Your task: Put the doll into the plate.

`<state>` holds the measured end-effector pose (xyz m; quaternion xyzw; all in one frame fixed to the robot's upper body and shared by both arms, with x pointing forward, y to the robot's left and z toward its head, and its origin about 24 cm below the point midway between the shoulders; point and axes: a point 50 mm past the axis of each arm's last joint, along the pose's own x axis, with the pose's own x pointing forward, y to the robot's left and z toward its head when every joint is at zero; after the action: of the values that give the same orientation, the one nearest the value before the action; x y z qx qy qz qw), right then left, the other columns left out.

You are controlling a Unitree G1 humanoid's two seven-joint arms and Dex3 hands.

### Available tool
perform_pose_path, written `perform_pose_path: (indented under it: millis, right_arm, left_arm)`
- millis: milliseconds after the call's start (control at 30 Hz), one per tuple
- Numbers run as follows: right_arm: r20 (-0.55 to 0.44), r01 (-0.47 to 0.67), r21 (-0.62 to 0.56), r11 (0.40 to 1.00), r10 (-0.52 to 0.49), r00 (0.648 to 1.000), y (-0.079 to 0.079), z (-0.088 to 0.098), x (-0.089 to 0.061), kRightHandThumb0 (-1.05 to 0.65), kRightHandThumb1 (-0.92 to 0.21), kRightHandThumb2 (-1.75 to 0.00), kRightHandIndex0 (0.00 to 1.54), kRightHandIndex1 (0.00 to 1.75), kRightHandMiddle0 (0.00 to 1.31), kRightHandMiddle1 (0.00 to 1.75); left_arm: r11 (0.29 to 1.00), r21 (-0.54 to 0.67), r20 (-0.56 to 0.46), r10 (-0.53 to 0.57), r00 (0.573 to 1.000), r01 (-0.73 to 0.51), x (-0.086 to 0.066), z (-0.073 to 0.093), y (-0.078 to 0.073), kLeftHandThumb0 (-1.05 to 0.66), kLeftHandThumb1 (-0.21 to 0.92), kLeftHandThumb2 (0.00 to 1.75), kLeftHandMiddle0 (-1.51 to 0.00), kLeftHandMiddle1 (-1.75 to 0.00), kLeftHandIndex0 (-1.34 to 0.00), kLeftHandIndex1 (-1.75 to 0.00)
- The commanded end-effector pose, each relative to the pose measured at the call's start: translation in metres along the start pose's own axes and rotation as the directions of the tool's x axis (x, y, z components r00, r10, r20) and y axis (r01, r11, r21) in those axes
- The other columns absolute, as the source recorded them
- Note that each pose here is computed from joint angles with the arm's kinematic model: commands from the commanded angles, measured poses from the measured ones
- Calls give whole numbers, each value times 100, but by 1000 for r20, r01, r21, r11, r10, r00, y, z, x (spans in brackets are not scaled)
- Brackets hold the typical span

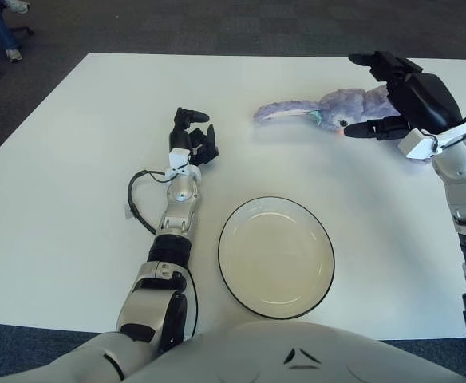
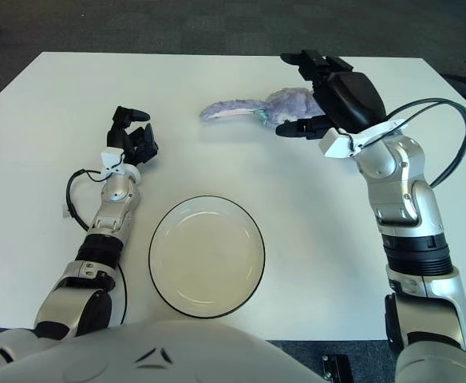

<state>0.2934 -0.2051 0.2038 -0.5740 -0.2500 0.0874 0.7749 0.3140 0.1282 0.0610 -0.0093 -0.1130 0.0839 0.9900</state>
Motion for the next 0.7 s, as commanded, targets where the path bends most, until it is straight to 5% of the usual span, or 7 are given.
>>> perform_pose_path:
  millis: [0,467,567,667]
  right_arm:
    - [20,-36,-35,999,37,999,-3,-2,19,-97,-89,-13,11,8,0,14]
    - [-155,-125,-91,988,110,982,-11,3,33,-80,-76,-14,19,10,0,47]
    - [-161,-123,-89,988,108,981,-11,5,33,-82,-66,-35,7,35,0,50]
    - [-162,-127,-85,988,112,980,-9,6,32,-83,-62,-42,2,43,0,49]
  left_arm:
    - [1000,2,-35,-7,999,7,-8,-10,2,-39,65,90,-99,-175,-36,-175]
    - [1000,9,-33,-16,999,16,-9,-11,1,-39,64,90,-103,-175,-37,-175]
    - [1000,11,-32,-16,999,16,-9,-12,1,-39,64,90,-104,-175,-37,-175]
    - [1000,12,-32,-18,999,18,-9,-12,1,-39,64,91,-104,-175,-37,-175]
